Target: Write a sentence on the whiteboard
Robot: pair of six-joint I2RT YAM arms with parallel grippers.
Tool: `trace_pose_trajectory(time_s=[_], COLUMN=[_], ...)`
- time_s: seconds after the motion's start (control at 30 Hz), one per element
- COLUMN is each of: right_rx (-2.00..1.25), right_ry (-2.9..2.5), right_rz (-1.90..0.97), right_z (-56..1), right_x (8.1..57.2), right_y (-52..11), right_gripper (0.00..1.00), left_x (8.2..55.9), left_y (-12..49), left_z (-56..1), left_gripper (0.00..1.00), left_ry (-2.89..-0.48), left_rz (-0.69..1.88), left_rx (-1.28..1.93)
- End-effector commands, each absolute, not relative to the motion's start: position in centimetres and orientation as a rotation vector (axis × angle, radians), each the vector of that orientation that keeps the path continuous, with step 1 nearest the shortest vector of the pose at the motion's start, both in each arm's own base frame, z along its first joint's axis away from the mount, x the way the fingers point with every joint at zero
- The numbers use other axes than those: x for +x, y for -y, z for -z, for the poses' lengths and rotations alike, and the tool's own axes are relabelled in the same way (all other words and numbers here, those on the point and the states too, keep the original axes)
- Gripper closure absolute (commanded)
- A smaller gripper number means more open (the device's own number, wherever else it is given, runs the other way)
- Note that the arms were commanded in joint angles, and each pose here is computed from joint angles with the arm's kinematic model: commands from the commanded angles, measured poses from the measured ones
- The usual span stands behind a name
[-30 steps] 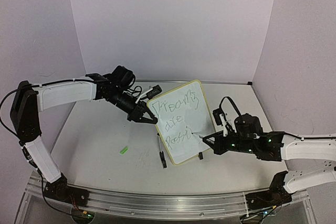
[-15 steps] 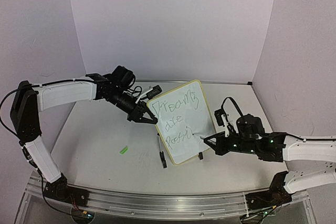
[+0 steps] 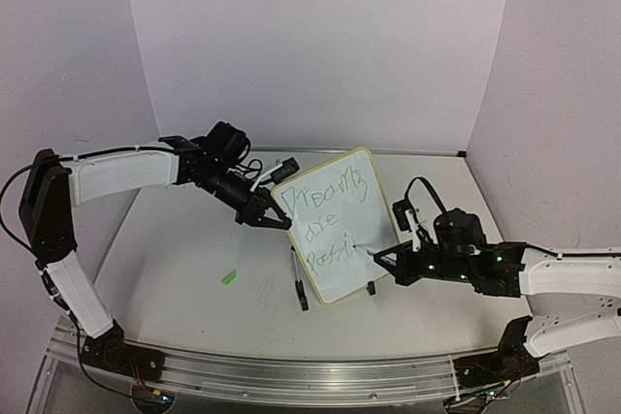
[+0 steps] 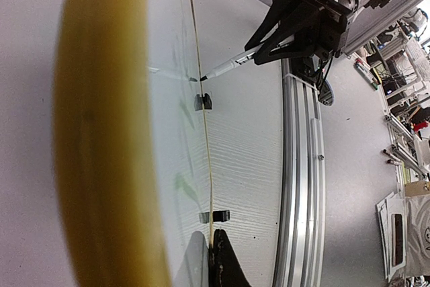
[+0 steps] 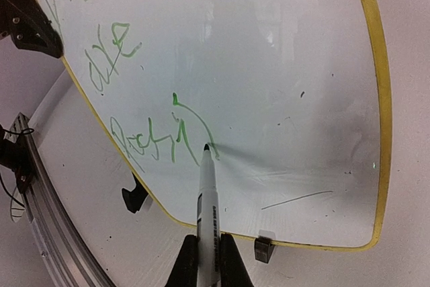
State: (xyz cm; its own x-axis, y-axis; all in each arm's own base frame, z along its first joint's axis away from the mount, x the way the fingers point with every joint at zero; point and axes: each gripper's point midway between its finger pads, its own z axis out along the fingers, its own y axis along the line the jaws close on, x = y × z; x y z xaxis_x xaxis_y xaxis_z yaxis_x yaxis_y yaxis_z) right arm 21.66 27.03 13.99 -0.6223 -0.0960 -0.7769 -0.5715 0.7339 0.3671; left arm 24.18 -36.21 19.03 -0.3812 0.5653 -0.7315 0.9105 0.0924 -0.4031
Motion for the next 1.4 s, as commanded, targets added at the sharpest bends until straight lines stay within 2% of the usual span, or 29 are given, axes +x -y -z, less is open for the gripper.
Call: trace_pose_trajectory(time_s=[0.0,0.77,1.37], right_rx=[-0.482,-0.377,-0.444], right_ry=[-2.063,-2.096,-2.177], right_rz=[-0.790,-0.685,-0.732], right_z=[-16.7,-15.6,-13.1], right_x=[23.0,23.4,21.9], right_y=[-27.9,-25.2,-25.9], right_gripper=[1.00,1.00,1.00], left_x=[23.9,23.9,23.9], left_y=[36.0,36.0,36.1], left_z=[-17.1,-17.1,-16.9], left_gripper=[1.00,1.00,1.00], left_ry=[-2.042,-2.042,-2.044], left_rz=[1.135,1.138,1.147], left_rx=[1.499,1.499,1.499])
